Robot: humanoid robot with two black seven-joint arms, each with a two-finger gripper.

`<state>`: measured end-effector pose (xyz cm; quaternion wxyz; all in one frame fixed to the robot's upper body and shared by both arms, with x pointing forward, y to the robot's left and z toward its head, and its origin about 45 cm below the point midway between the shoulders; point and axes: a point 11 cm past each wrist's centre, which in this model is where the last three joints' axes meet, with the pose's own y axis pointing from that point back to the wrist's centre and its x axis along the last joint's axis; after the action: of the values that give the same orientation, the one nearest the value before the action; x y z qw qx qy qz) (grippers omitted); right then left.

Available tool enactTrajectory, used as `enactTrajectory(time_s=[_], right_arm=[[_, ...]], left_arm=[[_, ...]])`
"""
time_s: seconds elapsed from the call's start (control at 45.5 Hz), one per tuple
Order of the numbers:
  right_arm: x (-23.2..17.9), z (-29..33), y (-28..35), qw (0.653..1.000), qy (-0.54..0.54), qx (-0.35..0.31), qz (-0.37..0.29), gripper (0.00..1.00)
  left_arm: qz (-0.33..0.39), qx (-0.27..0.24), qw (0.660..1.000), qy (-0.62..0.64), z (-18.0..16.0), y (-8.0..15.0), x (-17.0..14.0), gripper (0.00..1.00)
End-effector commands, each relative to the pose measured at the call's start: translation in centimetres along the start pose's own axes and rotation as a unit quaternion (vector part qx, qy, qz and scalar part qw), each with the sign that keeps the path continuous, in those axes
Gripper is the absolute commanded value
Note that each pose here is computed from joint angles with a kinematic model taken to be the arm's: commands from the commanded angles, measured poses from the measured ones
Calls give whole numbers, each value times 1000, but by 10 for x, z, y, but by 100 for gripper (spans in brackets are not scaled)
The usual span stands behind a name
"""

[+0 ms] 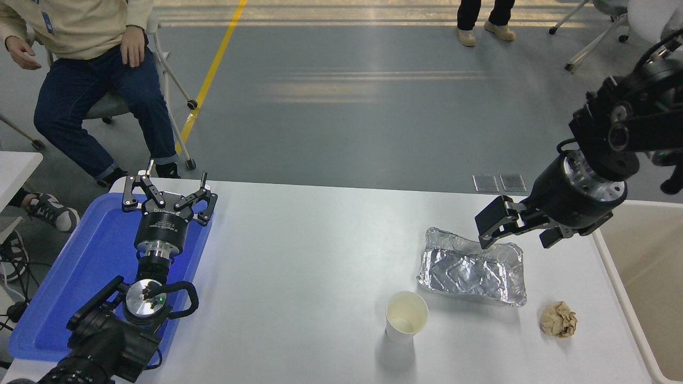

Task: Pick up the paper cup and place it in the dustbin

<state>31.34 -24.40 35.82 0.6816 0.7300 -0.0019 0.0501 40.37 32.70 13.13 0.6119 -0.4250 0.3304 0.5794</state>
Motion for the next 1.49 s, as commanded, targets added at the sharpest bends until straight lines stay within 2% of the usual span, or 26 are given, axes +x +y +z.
enactTrajectory(time_s=[0.0,0.352,0.659,1.473], right_arm=[[-10,-14,18,1000,-5,2,-30,100],[0,-27,13,1000,19,-14,-15,100],[11,-30,-12,1000,26,-2,2,100],[14,-56,-124,996,19,82,-35,100]], left_arm=[[0,0,1000,0,0,0,0,100],[-1,1,1000,1,-1,-1,-1,100],[-1,2,1000,1,-2,0,-1,100],[-2,1,1000,2,-2,-1,-2,100]])
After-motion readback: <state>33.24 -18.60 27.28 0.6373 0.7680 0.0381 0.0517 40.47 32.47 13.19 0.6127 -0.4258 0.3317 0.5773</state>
